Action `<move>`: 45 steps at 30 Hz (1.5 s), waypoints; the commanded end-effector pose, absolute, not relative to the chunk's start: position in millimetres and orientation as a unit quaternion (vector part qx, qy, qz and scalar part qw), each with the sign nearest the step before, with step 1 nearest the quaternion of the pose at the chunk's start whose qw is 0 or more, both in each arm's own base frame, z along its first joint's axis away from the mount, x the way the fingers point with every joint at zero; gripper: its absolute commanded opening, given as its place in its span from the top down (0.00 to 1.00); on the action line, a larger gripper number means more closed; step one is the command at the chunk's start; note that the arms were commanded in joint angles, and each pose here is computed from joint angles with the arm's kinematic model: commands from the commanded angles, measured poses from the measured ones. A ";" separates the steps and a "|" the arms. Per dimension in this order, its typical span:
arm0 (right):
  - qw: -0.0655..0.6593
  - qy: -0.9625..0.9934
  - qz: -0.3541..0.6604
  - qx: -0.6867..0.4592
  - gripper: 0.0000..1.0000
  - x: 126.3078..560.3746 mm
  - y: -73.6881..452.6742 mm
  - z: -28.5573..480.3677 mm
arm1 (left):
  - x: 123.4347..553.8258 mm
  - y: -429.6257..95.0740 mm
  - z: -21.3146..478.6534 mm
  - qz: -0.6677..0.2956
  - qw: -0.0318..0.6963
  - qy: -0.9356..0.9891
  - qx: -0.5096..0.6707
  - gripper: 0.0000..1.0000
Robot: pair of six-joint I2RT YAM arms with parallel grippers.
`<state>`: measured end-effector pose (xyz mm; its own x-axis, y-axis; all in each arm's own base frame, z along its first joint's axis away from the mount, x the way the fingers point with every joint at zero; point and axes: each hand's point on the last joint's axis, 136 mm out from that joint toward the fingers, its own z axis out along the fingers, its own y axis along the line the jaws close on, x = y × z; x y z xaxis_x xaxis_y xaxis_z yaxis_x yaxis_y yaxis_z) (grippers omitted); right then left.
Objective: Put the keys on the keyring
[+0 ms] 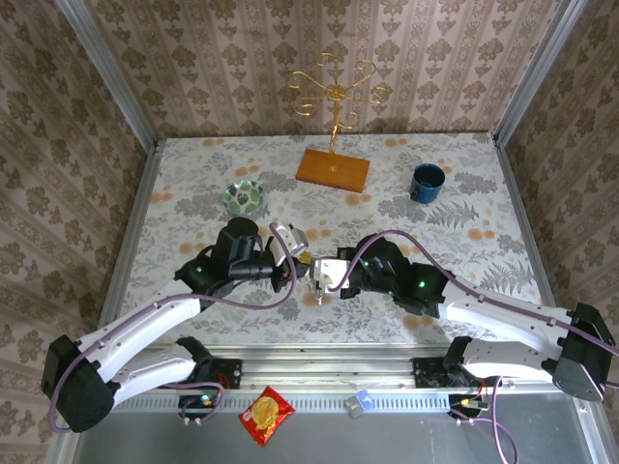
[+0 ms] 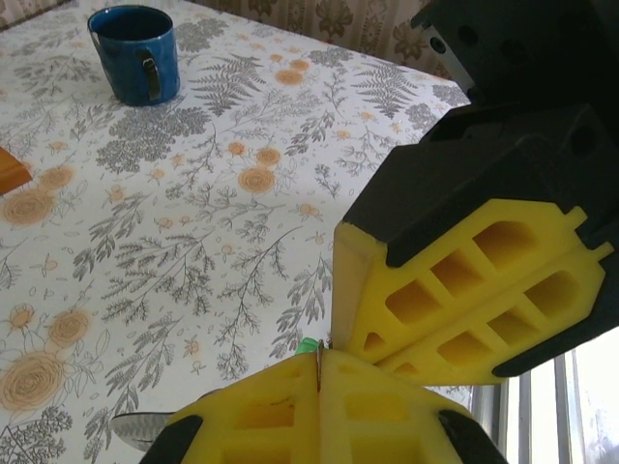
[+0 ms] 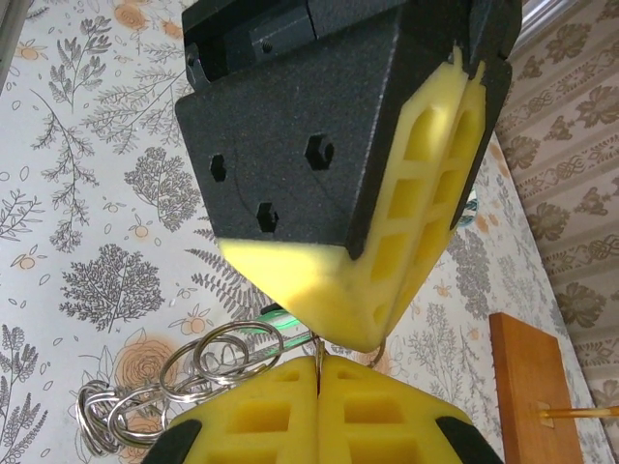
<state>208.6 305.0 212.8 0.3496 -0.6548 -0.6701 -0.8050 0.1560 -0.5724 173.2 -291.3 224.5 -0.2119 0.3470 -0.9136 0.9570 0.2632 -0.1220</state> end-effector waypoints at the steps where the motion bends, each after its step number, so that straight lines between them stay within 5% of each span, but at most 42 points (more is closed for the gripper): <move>1: 0.500 0.558 0.106 -0.653 0.91 192.7 305.3 214.7 | 178.8 -296.7 260.2 -0.389 0.473 0.641 0.463 1.00; 5: 0.481 0.577 0.121 -0.648 0.75 186.8 299.0 209.1 | 169.2 -297.8 265.4 -0.391 0.495 0.608 0.482 1.00; 11: 0.483 0.609 0.187 -0.601 0.68 176.3 281.5 222.5 | 155.6 -295.4 268.3 -0.369 0.538 0.546 0.525 1.00; 23: 0.495 0.621 0.333 -0.509 0.72 179.8 274.7 260.7 | 131.4 -296.4 271.6 -0.389 0.575 0.449 0.563 1.00; 45: 0.484 0.603 0.371 -0.514 0.82 184.1 302.1 259.4 | 125.2 -298.7 275.3 -0.416 0.579 0.432 0.552 1.00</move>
